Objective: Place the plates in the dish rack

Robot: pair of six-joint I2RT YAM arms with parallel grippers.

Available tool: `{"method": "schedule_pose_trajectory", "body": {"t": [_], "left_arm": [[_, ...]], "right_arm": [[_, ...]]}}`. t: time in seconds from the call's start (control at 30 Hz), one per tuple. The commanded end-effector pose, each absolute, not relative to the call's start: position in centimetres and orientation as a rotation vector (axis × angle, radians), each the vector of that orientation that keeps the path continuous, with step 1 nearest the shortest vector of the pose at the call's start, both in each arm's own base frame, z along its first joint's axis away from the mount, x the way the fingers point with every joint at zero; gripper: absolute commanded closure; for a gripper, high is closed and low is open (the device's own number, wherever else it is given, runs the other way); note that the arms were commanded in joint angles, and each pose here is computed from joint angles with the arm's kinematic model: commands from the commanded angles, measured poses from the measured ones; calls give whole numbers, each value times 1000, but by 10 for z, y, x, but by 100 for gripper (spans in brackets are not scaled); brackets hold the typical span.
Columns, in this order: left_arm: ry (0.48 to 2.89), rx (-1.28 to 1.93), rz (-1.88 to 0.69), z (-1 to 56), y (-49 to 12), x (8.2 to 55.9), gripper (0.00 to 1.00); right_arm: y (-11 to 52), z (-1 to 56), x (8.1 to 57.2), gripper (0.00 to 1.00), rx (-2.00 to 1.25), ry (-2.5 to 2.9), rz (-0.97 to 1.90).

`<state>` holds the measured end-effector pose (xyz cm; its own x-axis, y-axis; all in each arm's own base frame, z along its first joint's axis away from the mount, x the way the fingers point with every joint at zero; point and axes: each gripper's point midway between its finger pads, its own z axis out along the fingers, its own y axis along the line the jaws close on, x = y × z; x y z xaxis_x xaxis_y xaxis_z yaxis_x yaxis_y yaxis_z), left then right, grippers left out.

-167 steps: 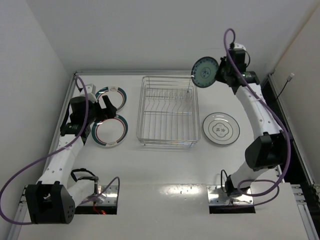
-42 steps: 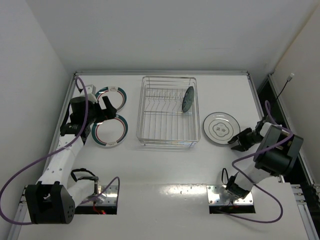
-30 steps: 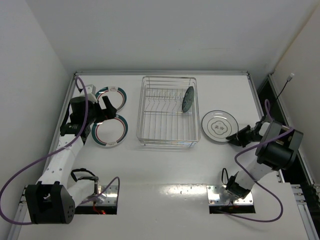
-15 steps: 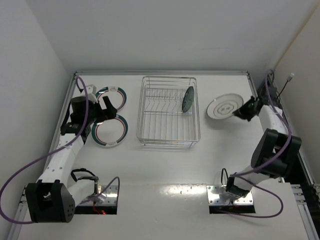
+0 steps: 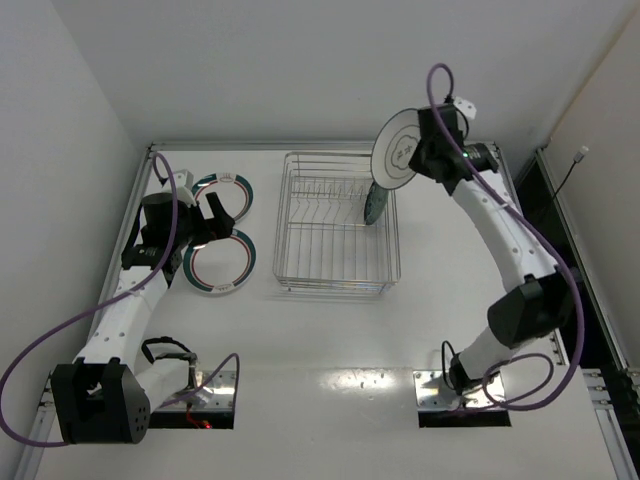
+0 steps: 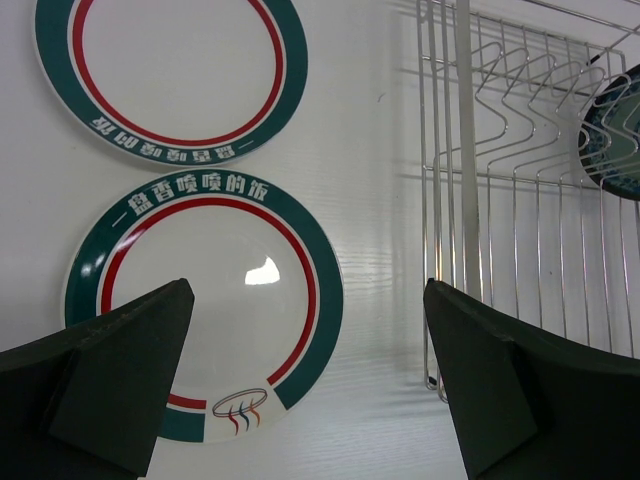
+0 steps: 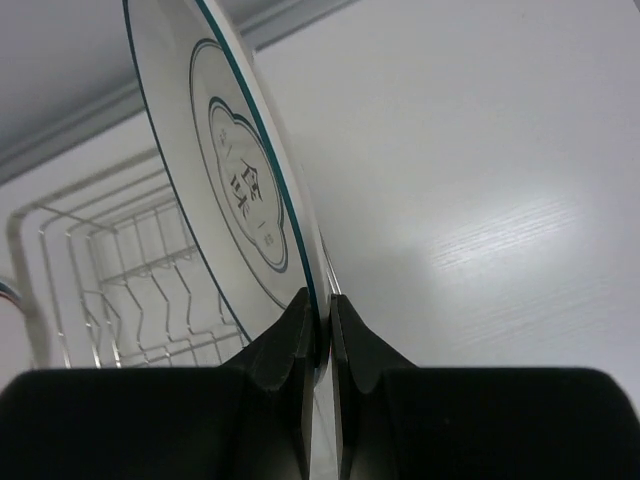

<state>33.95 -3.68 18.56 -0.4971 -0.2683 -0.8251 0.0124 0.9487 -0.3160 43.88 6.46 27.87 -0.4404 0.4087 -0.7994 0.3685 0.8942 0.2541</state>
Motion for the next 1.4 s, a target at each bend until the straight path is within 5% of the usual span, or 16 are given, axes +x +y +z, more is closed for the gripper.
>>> {"method": "schedule_pose_trajectory", "body": {"t": [0.0,0.73,1.37], "left_arm": [[2022,-157,-357,203,-41,347,0],[2031,-153,-366,200,-42,348,0],[2031,-153,-366,200,-42,348,0]], "right_arm": [[67,282,439,100,539,2071,-198],[116,281,464,100,320,2064,-549],[173,178,465,100,135,2296,-511]]}}
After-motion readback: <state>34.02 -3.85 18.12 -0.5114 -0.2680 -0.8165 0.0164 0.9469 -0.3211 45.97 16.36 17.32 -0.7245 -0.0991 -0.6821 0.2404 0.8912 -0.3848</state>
